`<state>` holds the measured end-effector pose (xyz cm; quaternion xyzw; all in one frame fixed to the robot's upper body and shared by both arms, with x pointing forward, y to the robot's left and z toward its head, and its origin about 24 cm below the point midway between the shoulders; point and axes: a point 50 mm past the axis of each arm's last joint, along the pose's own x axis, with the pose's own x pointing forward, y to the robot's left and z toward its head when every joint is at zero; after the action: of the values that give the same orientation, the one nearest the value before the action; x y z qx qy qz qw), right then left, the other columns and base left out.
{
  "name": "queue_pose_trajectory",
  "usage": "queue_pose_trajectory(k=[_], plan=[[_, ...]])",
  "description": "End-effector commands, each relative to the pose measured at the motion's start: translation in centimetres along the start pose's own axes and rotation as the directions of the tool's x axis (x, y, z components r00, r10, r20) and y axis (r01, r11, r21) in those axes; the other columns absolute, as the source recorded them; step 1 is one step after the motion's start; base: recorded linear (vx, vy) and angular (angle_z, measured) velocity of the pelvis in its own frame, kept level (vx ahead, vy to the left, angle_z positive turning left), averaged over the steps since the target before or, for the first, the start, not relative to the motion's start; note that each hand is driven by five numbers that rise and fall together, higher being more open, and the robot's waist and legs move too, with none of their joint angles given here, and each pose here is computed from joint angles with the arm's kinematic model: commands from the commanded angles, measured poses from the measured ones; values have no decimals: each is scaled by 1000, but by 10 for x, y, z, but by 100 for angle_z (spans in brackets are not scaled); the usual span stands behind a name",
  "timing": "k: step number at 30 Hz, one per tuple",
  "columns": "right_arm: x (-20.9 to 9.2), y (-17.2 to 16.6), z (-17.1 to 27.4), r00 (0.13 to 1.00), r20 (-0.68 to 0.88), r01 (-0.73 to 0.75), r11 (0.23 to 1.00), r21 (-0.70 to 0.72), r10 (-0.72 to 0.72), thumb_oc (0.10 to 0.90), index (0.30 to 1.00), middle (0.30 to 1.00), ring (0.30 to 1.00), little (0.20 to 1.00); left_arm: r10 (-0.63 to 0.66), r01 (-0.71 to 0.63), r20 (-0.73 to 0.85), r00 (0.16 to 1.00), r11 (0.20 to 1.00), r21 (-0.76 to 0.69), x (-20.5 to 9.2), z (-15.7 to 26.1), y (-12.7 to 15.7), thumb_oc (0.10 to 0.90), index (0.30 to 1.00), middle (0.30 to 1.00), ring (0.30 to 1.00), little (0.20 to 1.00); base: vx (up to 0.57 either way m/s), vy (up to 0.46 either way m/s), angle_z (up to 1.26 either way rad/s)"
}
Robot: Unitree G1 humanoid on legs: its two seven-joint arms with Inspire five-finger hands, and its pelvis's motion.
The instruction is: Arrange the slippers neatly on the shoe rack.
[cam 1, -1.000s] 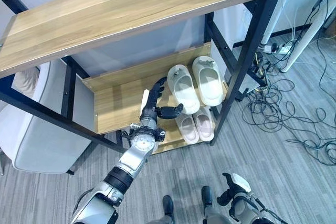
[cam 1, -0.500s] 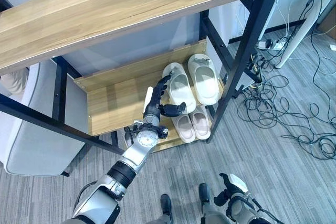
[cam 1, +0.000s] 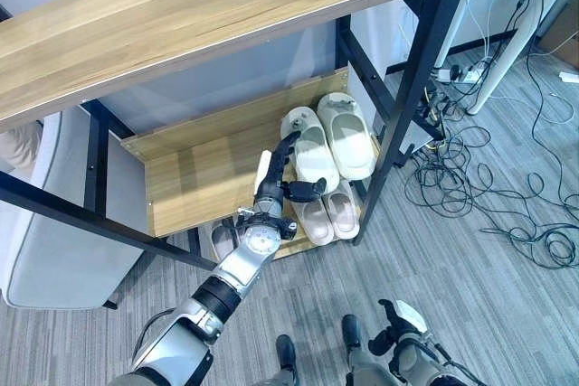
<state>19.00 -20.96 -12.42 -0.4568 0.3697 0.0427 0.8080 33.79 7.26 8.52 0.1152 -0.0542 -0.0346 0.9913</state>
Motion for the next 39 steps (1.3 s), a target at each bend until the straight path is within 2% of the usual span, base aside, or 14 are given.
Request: queue_pose_trajectory(k=[1,8,14,25,37,39], plan=[[4,-11,-1,999,3,42,999,-20,-42,800,900,900,900,900,-52,54,253,966,999,1,27,72,-22,800,900,900,900,900,0,0,0],[5,-11,-3,999,-7,42,999,-22,-42,800,900,900,900,900,-57,56,268,962,998,9,28,76,-23,800,900,900,900,900,0,0,0],[4,-8,-5,999,-17,27,999,-16,-27,800,900,900,900,900,-50,36,291,955,998,55,30,78,-12,800,900,900,900,900,0,-6,0],[4,-3,3,1000,-10,4,1000,12,-4,800,900,900,900,900,-27,22,274,961,1000,22,18,60,14,800,900,900,900,900,-12,-8,6],[2,4,4,999,-25,-32,999,34,33,800,900,900,900,900,-45,71,294,955,994,-78,-15,44,35,800,900,900,900,900,-39,-5,13],[1,7,2,998,-33,-48,998,40,49,800,900,900,900,900,-73,98,246,967,991,-92,-36,23,44,800,900,900,900,900,-31,-11,15]])
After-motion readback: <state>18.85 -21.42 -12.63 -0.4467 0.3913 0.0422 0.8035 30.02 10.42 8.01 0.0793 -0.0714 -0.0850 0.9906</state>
